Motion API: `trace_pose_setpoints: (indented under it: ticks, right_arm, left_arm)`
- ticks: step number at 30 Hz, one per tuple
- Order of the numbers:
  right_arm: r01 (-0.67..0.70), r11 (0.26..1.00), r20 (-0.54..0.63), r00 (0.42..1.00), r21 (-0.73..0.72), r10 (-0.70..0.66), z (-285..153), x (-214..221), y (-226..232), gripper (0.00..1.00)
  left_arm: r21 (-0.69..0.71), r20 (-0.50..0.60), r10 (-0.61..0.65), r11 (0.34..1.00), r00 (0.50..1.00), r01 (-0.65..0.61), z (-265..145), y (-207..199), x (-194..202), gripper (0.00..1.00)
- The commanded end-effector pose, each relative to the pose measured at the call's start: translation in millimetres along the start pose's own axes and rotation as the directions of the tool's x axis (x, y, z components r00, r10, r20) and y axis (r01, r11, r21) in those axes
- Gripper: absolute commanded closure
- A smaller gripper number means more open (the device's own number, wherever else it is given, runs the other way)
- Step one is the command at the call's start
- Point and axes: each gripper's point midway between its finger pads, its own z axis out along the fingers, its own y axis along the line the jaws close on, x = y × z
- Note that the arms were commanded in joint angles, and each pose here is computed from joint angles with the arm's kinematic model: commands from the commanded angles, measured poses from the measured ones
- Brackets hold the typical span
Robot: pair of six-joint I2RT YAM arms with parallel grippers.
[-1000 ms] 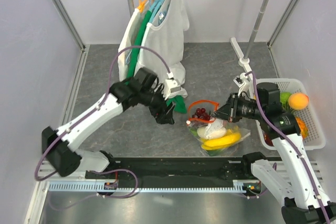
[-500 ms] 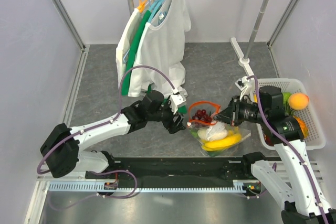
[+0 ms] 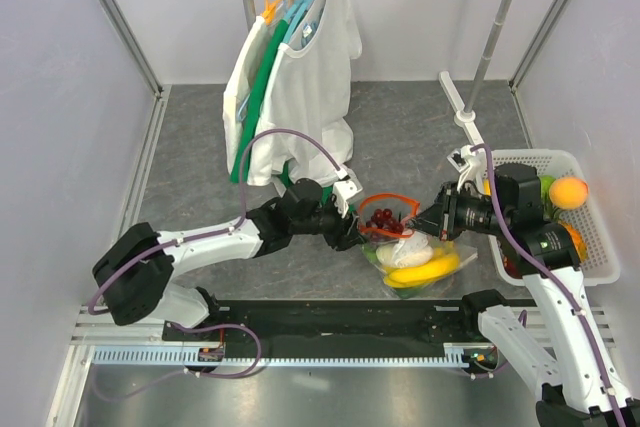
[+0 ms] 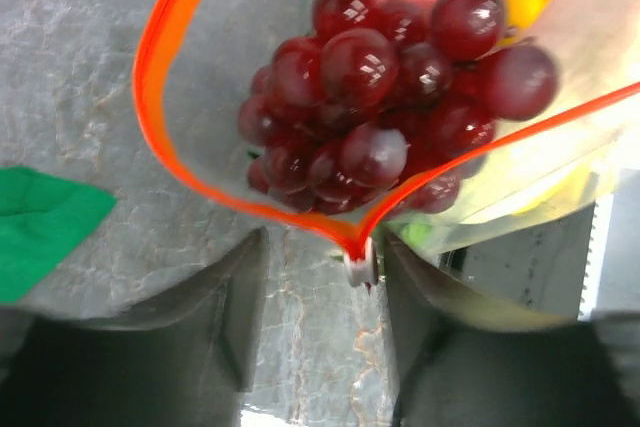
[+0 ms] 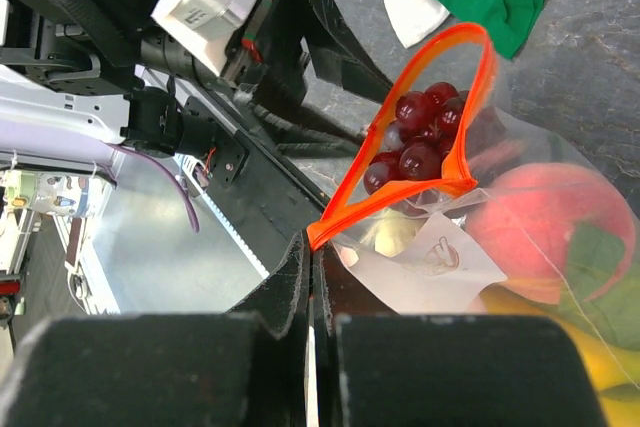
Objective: Place the food in the zip-top bag and seal the zipper
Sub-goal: Zip the zipper food storage bag at the center of the board.
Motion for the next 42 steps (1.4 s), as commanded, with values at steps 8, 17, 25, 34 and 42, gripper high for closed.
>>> trace_pose_setpoints:
  ticks: [8, 17, 25, 34, 42]
  right_arm:
    - [0.131, 0.988, 0.105, 0.985, 0.077, -0.138, -13, -30, 2, 1.00]
    - [0.172, 0.965, 0.047, 0.982, 0.199, -0.185, -15, -23, -25, 1.00]
    - [0.199, 0.967, -0.045, 0.980, 0.158, -0.194, -6, 1, -35, 0.81]
    - [0.246, 0.930, -0.043, 0.969, 0.271, -0.244, -16, -25, -44, 0.35]
    - [0.422, 0.812, -0.113, 0.904, 0.404, -0.413, -33, -58, -63, 0.14]
  left_arm:
    - [0.040, 0.125, 0.207, 0.976, 0.970, -0.213, -54, -23, -92, 0.98]
    - [0.136, 0.025, 0.428, 0.894, 0.904, -0.427, -84, -37, -74, 0.98]
    - [0.113, 0.002, 0.526, 0.845, 0.850, -0.523, -81, -23, -56, 0.98]
    - [0.086, 0.086, 0.588, 0.799, 0.804, -0.595, -95, -33, -76, 0.98]
    - [0.068, 0.109, 0.635, 0.763, 0.765, -0.643, -101, -35, -83, 0.98]
